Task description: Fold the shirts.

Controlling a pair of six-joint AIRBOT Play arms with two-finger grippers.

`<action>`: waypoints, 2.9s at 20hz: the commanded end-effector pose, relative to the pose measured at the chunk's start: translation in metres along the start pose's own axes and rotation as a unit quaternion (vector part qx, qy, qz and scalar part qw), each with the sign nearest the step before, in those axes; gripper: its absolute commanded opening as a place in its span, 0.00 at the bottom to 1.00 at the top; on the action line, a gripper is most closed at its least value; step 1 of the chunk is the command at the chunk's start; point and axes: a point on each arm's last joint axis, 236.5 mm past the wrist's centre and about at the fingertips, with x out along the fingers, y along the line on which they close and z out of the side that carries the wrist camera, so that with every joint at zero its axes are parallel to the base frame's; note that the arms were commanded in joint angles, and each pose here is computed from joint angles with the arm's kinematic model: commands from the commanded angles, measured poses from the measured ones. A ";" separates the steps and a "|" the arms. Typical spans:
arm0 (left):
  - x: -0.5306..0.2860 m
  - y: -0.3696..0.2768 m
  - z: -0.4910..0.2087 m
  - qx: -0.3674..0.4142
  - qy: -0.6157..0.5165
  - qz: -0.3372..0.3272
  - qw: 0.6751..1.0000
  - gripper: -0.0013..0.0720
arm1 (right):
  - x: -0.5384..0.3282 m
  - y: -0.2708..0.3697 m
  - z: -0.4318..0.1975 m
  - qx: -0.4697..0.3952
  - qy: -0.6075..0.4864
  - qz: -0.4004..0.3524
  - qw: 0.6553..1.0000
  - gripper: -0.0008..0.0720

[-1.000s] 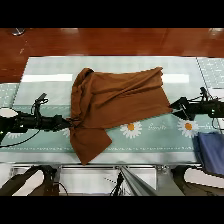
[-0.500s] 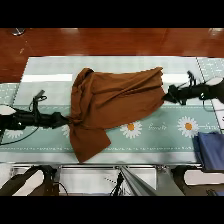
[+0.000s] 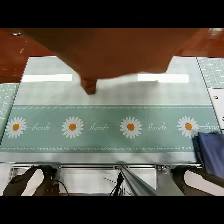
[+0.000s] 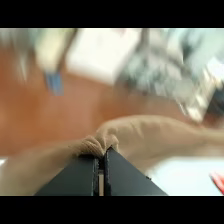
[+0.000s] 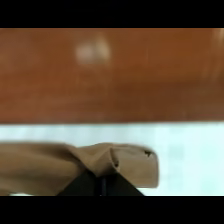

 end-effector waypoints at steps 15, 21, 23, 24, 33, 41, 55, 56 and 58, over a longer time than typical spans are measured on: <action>-0.230 -0.125 0.103 0.305 -0.199 0.347 0.864 0.05 | -0.306 0.058 -0.057 -0.066 -0.145 -0.172 0.972 0.06; -0.128 -0.004 -0.006 0.113 -0.010 0.256 0.960 0.05 | -0.179 0.036 -0.117 -0.028 0.019 -0.094 0.995 0.06; -0.097 0.054 -0.049 0.047 0.056 0.239 0.968 0.05 | -0.121 0.027 -0.145 -0.010 0.084 -0.051 0.995 0.06; -0.084 0.088 -0.071 0.015 0.087 0.243 0.966 0.05 | -0.092 0.019 -0.156 -0.001 0.107 -0.035 0.994 0.06; 0.124 0.250 -0.204 -0.088 0.203 0.228 0.948 0.05 | 0.176 -0.069 -0.209 0.159 0.177 0.039 0.971 0.06; 0.189 0.305 -0.247 -0.146 0.207 0.245 0.936 0.05 | 0.282 -0.093 -0.230 0.221 0.217 0.038 0.950 0.06; 0.060 0.332 -0.327 -0.082 0.496 0.268 0.822 0.05 | 0.210 -0.120 -0.334 0.123 0.461 -0.012 0.879 0.06; 0.054 0.332 -0.331 -0.082 0.505 0.270 0.815 0.05 | 0.210 -0.121 -0.336 0.125 0.464 -0.012 0.877 0.06; 0.045 0.329 -0.342 -0.092 0.523 0.267 0.804 0.05 | 0.211 -0.120 -0.344 0.133 0.475 -0.012 0.870 0.06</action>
